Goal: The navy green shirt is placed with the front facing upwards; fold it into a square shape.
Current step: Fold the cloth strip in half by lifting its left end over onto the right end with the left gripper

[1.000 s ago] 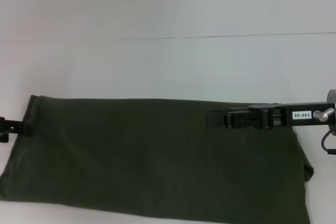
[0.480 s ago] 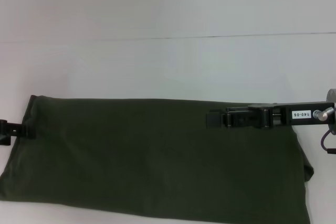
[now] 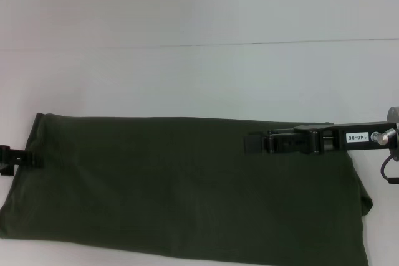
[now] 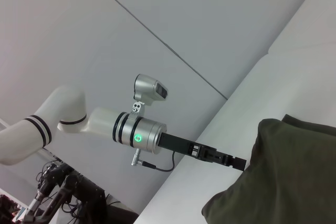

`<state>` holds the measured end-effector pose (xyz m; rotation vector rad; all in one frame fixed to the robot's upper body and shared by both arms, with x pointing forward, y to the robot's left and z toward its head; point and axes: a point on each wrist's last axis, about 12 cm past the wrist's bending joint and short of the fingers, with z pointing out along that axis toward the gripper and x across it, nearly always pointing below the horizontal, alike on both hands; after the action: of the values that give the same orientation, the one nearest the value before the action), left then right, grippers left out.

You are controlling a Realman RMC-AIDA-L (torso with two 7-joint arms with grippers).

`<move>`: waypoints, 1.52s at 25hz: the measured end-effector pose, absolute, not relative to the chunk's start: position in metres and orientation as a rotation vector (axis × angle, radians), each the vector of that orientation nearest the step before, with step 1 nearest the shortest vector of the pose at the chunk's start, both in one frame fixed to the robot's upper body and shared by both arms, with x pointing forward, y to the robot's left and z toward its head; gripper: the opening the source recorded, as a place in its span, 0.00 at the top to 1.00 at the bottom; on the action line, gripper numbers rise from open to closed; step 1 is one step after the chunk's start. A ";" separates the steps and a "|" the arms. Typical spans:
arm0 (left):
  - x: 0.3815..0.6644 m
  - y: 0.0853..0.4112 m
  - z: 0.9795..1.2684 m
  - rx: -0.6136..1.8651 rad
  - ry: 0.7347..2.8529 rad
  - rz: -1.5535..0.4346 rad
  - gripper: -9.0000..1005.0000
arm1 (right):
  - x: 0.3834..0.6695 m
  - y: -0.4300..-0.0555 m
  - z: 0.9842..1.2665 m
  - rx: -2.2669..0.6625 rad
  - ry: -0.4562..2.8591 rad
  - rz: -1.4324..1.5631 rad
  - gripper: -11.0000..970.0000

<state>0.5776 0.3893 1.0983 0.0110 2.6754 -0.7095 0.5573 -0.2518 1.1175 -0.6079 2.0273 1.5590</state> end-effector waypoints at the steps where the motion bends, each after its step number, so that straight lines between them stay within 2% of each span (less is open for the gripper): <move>1: 0.577 0.389 1.098 0.012 2.676 -0.711 0.15 | 0.557 -0.252 1.118 -0.608 2.027 1.559 0.17; 38: 0.577 0.372 1.097 0.065 2.709 -0.816 0.15 | 0.556 -0.251 1.118 -0.613 2.025 1.569 0.17</move>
<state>0.5767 0.3716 1.0975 0.0647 2.7087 -0.8158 0.5563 -0.2510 1.1177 -0.6132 2.0246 1.5690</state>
